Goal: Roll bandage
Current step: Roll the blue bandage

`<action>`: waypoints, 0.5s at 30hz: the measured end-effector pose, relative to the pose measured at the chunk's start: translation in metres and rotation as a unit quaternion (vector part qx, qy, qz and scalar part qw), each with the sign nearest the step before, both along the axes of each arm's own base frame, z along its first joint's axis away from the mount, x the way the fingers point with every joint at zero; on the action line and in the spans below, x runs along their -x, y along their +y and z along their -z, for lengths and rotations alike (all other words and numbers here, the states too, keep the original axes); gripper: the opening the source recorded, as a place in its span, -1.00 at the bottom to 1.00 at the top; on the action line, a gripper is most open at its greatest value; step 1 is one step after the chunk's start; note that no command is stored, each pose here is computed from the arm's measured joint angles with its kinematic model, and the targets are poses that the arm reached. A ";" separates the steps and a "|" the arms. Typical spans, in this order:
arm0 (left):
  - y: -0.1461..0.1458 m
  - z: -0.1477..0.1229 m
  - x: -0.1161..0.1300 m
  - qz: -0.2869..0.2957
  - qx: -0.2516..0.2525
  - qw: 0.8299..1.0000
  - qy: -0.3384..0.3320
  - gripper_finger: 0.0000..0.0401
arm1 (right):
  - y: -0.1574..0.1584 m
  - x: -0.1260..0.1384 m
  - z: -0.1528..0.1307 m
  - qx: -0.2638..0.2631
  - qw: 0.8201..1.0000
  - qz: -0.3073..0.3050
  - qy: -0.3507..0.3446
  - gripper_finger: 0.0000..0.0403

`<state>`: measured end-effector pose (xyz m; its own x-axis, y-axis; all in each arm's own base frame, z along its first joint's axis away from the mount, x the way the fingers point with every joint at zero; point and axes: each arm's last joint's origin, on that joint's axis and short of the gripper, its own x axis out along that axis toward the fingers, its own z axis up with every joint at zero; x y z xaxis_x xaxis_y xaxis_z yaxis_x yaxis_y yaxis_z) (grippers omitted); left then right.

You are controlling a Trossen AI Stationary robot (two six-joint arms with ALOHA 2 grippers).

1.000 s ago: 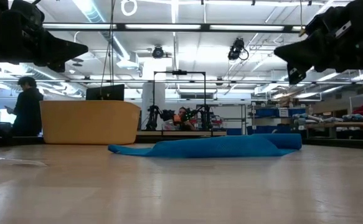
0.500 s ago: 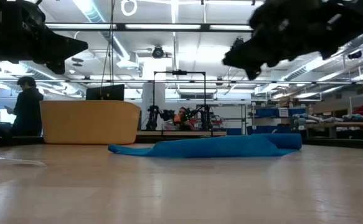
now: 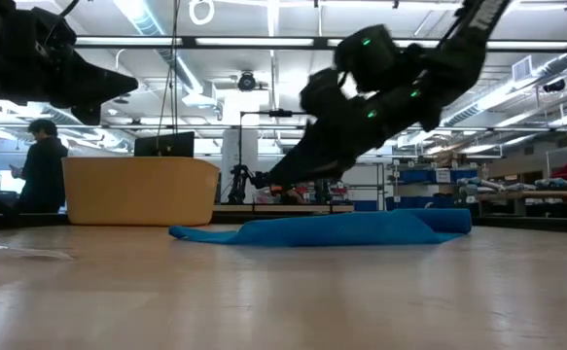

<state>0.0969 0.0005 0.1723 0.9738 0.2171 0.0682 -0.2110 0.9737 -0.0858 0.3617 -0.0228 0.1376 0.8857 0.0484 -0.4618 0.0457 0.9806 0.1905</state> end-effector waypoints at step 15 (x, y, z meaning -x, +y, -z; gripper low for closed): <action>-0.001 0.011 -0.007 0.004 0.005 0.998 0.064 -0.93 | -0.025 -0.061 0.036 0.023 0.996 0.065 0.063 -0.38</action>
